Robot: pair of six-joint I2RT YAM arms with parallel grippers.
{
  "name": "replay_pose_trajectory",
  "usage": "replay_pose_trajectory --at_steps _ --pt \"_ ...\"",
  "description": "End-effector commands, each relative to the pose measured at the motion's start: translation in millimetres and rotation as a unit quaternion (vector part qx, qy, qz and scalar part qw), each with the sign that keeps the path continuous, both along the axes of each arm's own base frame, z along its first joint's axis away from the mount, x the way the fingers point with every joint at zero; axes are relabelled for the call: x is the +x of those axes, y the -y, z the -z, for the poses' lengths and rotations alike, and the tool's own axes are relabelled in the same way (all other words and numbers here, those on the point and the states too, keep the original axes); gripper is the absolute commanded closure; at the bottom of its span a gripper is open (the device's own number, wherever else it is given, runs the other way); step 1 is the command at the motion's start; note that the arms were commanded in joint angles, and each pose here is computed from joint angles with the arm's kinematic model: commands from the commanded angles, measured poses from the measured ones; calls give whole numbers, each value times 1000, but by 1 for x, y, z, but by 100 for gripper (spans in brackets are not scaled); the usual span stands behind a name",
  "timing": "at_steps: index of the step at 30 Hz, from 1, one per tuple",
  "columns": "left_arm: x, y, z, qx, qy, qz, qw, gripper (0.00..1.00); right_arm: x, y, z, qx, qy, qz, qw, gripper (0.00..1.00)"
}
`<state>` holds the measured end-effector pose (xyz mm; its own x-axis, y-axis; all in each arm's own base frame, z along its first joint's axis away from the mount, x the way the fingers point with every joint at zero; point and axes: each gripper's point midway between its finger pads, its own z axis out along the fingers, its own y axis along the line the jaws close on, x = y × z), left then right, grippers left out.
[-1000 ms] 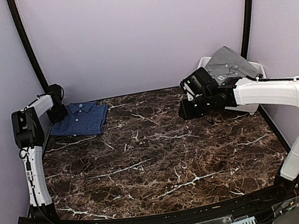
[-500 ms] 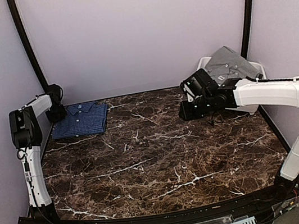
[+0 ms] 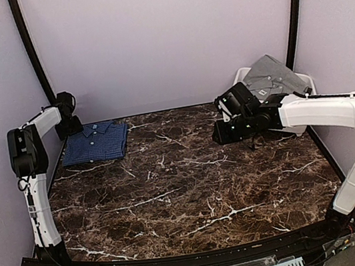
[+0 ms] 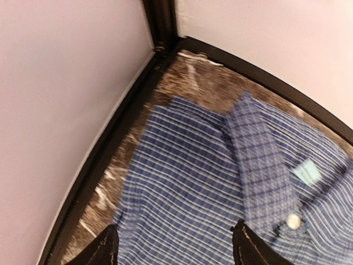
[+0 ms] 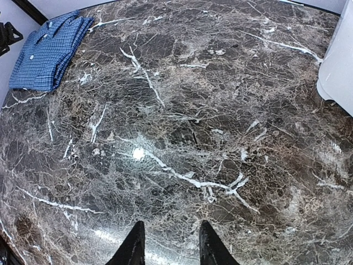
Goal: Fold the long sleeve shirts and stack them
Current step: Move the square-folded shirt to the corner of the board, then reset both arms
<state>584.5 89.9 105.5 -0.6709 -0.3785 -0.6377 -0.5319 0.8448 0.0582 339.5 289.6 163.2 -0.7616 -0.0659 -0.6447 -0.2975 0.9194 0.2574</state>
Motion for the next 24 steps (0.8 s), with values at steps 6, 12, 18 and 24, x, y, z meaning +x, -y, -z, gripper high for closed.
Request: replay_pose_trajectory --at_steps 6,12,18,24 --pt "-28 104 -3 -76 -4 105 992 31 -5 -2 -19 27 23 3 999 69" --pt "-61 158 9 -131 0 149 980 31 -7 3 -18 24 27 8 999 69" --pt "-85 186 9 -168 2 187 968 30 -6 6 -17 19 31 14 999 66" --pt "-99 221 -19 -197 24 245 949 27 -3 8 -29 31 50 23 998 58"
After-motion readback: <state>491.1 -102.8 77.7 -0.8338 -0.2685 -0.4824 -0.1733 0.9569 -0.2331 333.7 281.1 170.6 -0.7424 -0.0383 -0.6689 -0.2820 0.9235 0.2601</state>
